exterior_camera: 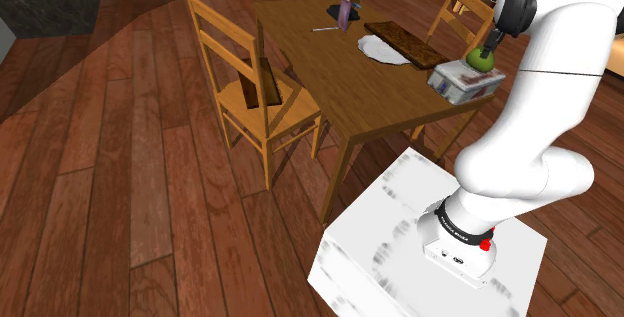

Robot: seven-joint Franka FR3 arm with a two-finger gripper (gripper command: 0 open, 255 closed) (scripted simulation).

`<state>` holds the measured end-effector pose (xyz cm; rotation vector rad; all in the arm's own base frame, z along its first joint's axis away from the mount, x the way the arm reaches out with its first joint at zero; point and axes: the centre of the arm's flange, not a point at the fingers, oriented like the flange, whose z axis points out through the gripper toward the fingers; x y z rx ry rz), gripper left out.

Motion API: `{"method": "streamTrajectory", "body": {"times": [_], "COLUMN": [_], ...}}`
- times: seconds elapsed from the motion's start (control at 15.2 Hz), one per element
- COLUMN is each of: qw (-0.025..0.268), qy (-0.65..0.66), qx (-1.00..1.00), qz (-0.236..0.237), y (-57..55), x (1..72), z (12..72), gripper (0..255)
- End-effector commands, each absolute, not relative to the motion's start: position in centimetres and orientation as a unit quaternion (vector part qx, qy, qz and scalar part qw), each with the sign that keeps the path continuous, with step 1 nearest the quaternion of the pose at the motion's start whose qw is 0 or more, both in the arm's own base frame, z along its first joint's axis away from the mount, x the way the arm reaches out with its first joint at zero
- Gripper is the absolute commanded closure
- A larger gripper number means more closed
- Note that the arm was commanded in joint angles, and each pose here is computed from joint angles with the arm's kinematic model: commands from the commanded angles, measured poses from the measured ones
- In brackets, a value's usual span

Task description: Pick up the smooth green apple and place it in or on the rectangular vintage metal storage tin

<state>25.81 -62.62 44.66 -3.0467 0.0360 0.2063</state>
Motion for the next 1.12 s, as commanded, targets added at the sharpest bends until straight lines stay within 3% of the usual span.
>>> {"method": "streamTrajectory", "body": {"times": [0.0, 0.33, 0.59, 1.06], "qw": [0.044, 0.044, 0.044, 0.044], "qy": [0.012, 0.012, 0.012, 0.012], "qx": [-0.997, -0.997, -0.997, -0.997], "qz": [0.067, 0.067, 0.067, 0.067], "y": [-62.6, -62.6, -63.1, -63.1], "x": [25.8, 25.8, 26.5, 26.5], "z": [44.7, 44.7, 49.6, 49.6], "gripper": [0, 0, 0, 0]}}
